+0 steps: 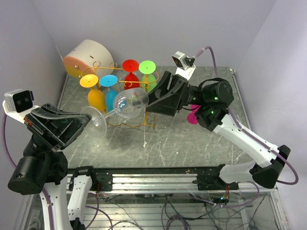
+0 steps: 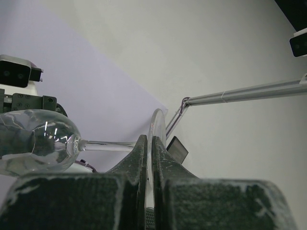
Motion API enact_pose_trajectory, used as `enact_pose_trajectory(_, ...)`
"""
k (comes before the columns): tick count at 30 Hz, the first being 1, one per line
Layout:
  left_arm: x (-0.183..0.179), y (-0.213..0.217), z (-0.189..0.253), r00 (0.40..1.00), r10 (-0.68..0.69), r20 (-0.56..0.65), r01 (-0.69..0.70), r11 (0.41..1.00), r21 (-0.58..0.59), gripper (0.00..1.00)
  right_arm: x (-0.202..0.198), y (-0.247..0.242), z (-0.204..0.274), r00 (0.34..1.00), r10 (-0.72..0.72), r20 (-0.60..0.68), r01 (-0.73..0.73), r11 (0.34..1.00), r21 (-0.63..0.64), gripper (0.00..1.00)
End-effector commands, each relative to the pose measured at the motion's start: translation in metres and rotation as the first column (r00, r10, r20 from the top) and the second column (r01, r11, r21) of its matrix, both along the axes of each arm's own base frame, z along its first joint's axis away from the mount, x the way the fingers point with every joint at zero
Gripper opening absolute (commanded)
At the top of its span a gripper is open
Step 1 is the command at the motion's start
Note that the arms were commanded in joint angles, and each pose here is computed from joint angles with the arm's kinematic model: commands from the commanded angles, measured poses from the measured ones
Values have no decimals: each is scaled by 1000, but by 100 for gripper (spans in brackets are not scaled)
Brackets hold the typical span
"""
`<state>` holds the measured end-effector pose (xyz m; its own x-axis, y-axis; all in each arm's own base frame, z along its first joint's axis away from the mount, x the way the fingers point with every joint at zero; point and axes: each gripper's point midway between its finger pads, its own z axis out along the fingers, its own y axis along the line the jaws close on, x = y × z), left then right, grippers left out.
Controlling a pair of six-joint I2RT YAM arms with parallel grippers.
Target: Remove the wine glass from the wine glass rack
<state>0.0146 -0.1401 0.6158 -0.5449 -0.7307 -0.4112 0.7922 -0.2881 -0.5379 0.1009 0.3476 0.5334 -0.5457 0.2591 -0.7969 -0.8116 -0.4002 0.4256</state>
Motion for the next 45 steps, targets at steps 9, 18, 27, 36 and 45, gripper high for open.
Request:
enact_pose_trajectory(9,-3,7,-5,995,-70,-70,64,995,-78,7,-27,-22,30,989,93,115,-109,985,136,30)
enact_pose_trajectory(18,7,5,-11,994,-38,-101,33,998,-52,7,-25,-22,28,991,78,109,-95,983,157,0)
enact_pose_trajectory(27,37,0,-39,968,117,-220,-106,992,63,34,-26,-31,35,989,-32,144,12,990,140,0)
enact_pose_trajectory(36,67,3,-71,899,277,-339,-228,957,178,47,-10,-47,51,946,-273,172,258,960,105,0)
enact_pose_trajectory(45,88,9,-98,828,405,-387,-302,905,301,51,32,-68,58,810,-562,169,563,825,47,0)
